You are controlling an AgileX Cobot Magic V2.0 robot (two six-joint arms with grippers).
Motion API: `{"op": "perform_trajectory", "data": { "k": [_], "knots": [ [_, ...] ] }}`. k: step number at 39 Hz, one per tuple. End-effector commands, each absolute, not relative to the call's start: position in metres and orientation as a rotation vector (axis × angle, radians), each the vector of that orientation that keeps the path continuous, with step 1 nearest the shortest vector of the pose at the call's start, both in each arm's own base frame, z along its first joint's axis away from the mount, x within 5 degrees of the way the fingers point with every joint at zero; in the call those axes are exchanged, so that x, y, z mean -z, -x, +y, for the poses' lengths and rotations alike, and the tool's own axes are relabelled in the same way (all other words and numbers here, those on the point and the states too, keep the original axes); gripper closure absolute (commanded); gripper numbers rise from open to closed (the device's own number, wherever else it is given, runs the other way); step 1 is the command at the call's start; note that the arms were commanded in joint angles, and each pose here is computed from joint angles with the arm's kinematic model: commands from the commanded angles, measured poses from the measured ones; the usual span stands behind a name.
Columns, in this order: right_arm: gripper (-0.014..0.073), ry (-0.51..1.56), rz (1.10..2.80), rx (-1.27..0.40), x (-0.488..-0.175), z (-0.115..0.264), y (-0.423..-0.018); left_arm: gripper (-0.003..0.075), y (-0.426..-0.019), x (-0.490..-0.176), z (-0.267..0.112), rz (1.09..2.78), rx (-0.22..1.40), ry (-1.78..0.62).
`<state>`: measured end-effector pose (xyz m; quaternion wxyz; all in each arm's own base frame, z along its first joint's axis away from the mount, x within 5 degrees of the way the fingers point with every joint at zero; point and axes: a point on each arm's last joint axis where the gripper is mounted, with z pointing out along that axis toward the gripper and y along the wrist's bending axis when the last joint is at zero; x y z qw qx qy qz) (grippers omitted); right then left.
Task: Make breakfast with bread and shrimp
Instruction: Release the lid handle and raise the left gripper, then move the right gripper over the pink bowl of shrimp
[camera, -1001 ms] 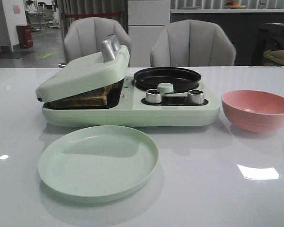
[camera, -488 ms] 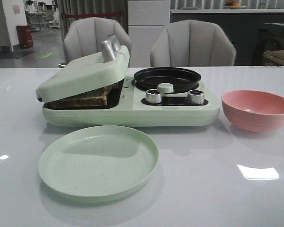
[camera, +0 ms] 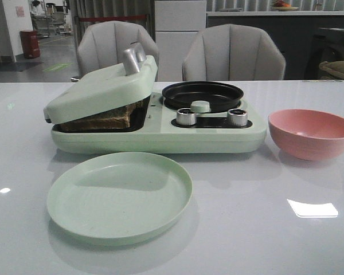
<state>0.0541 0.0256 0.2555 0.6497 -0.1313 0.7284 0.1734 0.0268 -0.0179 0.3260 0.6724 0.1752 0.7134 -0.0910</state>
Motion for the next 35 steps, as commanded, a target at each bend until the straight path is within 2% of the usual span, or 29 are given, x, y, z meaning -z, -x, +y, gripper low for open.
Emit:
{"op": "perform_trajectory", "data": {
  "k": [1,7,12,18,35],
  "knots": [
    [0.0236,0.279,1.542,-0.403,-0.273,0.025,-0.054,0.0388,-0.022,-0.324,-0.015,1.485,0.230,-0.329],
    [0.0236,0.279,1.542,-0.403,-0.273,0.025,-0.054,0.0416,-0.025,-0.302,-0.018,1.530,0.270,-0.317],
    [0.0236,0.279,1.539,-0.403,-0.273,0.025,-0.054,0.0521,-0.029,-0.290,-0.022,1.567,0.360,-0.281],
    [0.0236,0.276,1.525,-0.405,-0.275,0.025,-0.054,0.0606,-0.030,-0.291,-0.021,1.553,0.351,-0.276],
    [0.0236,0.249,1.493,-0.436,-0.282,0.025,-0.054,0.0609,-0.032,-0.287,-0.020,1.548,0.324,-0.277]
  ]
}}
